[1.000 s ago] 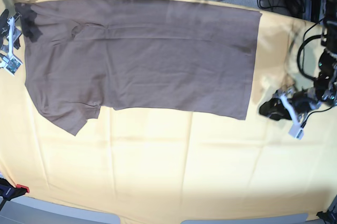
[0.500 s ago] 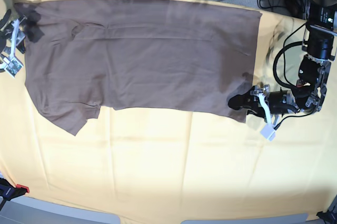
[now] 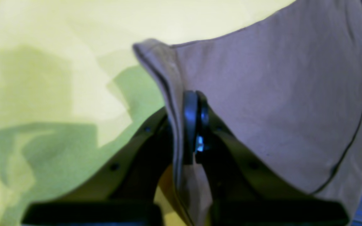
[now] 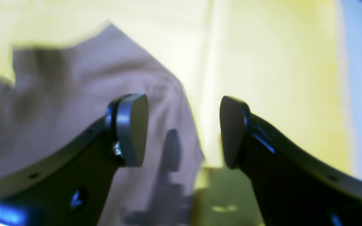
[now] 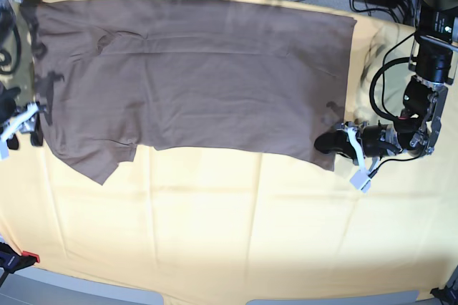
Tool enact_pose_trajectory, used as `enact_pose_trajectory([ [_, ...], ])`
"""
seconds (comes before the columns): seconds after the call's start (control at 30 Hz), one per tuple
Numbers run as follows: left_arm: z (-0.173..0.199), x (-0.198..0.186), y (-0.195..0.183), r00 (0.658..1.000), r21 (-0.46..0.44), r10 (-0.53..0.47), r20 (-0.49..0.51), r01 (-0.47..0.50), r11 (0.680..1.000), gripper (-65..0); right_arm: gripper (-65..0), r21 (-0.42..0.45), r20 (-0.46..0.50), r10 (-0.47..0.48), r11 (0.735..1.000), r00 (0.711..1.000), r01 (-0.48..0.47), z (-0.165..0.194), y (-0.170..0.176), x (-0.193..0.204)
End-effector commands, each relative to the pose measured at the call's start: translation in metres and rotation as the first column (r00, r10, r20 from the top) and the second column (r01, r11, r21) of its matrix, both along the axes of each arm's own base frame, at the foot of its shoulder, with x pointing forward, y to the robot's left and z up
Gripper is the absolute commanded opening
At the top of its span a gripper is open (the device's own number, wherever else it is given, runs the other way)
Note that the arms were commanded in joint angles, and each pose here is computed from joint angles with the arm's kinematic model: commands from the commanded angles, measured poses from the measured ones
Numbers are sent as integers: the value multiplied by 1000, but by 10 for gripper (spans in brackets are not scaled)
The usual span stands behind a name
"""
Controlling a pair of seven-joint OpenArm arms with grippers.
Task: Fold the T-shirt properly
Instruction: 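Move both grippers to the opposite long edge of the shirt and grasp, then lift the grasped edge and fold it over toward the other edge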
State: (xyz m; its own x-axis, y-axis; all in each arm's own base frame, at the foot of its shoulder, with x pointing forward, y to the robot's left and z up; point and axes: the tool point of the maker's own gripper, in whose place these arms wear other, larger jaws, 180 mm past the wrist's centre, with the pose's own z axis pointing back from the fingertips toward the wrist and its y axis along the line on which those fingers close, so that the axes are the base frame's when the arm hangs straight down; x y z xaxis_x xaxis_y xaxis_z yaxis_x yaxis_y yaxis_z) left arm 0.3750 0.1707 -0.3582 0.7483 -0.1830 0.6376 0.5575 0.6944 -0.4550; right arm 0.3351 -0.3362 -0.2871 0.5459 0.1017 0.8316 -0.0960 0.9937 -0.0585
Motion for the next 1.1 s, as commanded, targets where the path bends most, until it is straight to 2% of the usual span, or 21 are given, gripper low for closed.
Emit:
enact_pose_trajectory([
  [0.0, 16, 11, 6, 999, 0, 10, 45, -10, 1000, -650, -271, 22, 52, -18, 1000, 998, 17, 16, -11, 14],
  [0.17, 16, 11, 6, 999, 1, 10, 45, -10, 1000, -650, -271, 236, -32, -96, 967, 995, 101, -19, -30, 42],
  [0.3, 16, 11, 6, 999, 1, 10, 44, -10, 1000, -650, -271, 363, -119, -143, 915, 983, 177, -51, -36, 49],
  [0.43, 16, 11, 6, 999, -1, 10, 45, -10, 1000, -650, -271, 522, -165, -52, 843, 985, 132, -69, -10, 47],
  [0.5, 16, 11, 6, 999, -2, 11, 45, -11, 1000, -650, -271, 555, -173, -11, 825, 985, 107, -73, 0, 44],
  [0.6, 16, 12, 6, 999, -3, 11, 46, -11, 1000, -650, -274, 556, -173, 10, 827, 985, 89, -76, 5, 42],
  [0.67, 16, 12, 6, 999, -4, 11, 46, -11, 1000, -650, -298, 555, -177, 14, 827, 984, 88, -76, 6, 41],
  [0.8, 18, 14, 5, 998, -12, 18, 56, -18, 1000, -650, -421, 556, -176, 14, 827, 984, 87, -77, 6, 41],
  [0.93, 20, 15, 5, 998, -19, 24, 65, -22, 1000, -650, -512, 557, -160, 5, 826, 987, 86, -74, 5, 44],
  [1.03, 20, 16, 4, 997, -23, 27, 69, -25, 999, -650, -650, 538, -150, -11, 838, 989, 91, -74, 1, 45],
  [1.07, 21, 17, 4, 997, -27, 30, 74, -28, 999, -650, -650, 531, -144, -18, 842, 989, 93, -74, -1, 46],
])
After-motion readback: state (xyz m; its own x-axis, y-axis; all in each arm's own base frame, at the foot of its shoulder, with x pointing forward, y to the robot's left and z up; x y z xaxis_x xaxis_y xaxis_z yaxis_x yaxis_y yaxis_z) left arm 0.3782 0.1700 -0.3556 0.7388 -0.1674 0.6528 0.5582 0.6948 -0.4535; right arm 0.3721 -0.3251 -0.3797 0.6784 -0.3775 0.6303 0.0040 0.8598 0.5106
